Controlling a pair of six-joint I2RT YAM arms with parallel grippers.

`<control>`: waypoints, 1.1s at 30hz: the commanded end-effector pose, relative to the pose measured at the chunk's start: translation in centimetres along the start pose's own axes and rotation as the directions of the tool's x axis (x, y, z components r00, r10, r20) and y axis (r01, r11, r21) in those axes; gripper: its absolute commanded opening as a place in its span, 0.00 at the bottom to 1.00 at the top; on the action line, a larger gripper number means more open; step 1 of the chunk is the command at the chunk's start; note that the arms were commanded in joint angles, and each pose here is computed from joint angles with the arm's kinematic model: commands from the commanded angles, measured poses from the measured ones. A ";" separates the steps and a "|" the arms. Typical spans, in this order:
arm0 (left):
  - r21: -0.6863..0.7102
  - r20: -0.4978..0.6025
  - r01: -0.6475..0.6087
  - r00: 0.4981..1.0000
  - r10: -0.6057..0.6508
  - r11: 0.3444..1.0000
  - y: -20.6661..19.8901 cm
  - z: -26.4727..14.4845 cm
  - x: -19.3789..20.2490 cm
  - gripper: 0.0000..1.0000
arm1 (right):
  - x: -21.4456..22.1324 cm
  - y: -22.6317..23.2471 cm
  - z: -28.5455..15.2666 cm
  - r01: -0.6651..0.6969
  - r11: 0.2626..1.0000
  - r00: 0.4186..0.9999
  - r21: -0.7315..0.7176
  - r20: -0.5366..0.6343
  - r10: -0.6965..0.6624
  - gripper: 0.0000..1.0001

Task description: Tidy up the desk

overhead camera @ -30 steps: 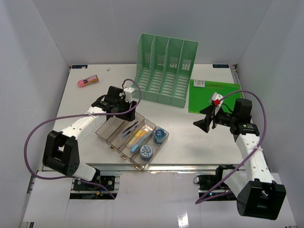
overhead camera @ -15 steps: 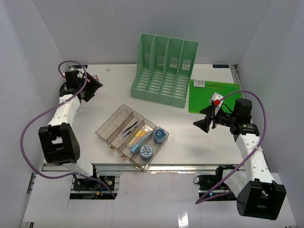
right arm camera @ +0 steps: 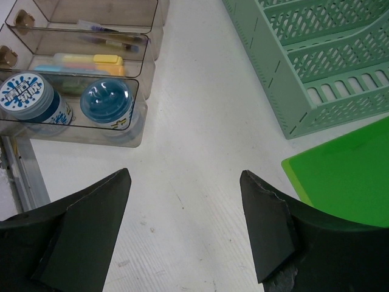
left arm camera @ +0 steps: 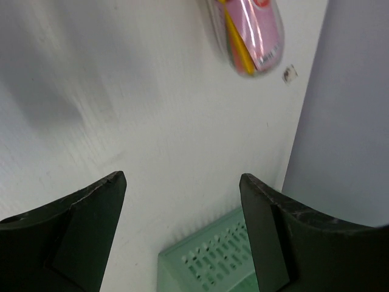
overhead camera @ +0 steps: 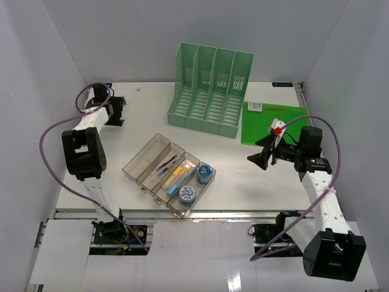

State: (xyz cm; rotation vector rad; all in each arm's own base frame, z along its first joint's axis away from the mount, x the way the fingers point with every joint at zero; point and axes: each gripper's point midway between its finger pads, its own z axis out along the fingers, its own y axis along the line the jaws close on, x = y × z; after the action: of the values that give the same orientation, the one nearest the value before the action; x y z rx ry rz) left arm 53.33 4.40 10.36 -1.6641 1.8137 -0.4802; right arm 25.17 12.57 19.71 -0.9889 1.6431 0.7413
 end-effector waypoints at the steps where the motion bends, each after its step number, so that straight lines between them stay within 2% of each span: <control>1: 0.034 0.085 0.181 0.979 -0.184 0.983 -1.9 3.0 -3.8 0.87 | -0.4 -0.4 -0.1 0.018 1.000 1.000 0.004 -0.001 -0.018 0.79; 10: 0.065 0.125 0.203 0.970 -0.210 0.977 -2.9 8.0 -7.6 0.96 | 0.4 -0.8 0.2 0.000 1.000 1.000 0.006 -0.024 0.000 0.79; 18: 0.076 0.103 0.226 0.967 -0.234 0.971 -2.9 11.4 -8.1 0.98 | 1.3 -1.3 0.4 -0.021 1.000 0.999 0.016 -0.050 0.021 0.79; 21: 0.033 0.094 0.246 0.964 -0.248 0.969 -2.5 12.5 -8.0 0.97 | 1.6 -1.5 0.4 -0.026 0.999 0.998 0.023 -0.060 0.027 0.79; 22: 0.018 0.094 0.248 0.964 -0.248 0.969 -2.3 12.9 -8.0 0.94 | 1.7 -1.6 0.4 -0.028 0.999 0.998 0.025 -0.062 0.029 0.79; 26: -0.031 0.080 0.250 0.966 -0.246 0.968 -1.4 14.5 -7.7 0.69 | 1.9 -1.8 0.4 -0.028 0.999 0.997 0.033 -0.071 0.030 0.79; 28: -0.046 0.063 0.254 0.966 -0.251 0.966 -0.7 15.0 -7.4 0.64 | 1.9 -1.9 0.4 -0.026 0.999 0.997 0.036 -0.071 0.028 0.79; 30: -0.052 0.047 0.239 0.970 -0.237 0.970 -0.2 15.4 -7.2 0.54 | 1.9 -1.9 0.3 -0.024 0.999 0.997 0.038 -0.072 0.027 0.79; 33: -0.046 -0.044 0.199 0.979 -0.201 0.979 0.3 15.9 -5.8 0.40 | 1.9 -1.9 0.3 -0.023 0.999 0.997 0.039 -0.072 0.025 0.79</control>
State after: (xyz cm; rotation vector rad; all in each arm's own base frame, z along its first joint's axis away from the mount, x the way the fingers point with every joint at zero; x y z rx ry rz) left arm 66.31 13.96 4.94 -1.8019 1.5299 -0.5912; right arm 26.27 11.70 16.94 -0.9644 1.7560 0.7251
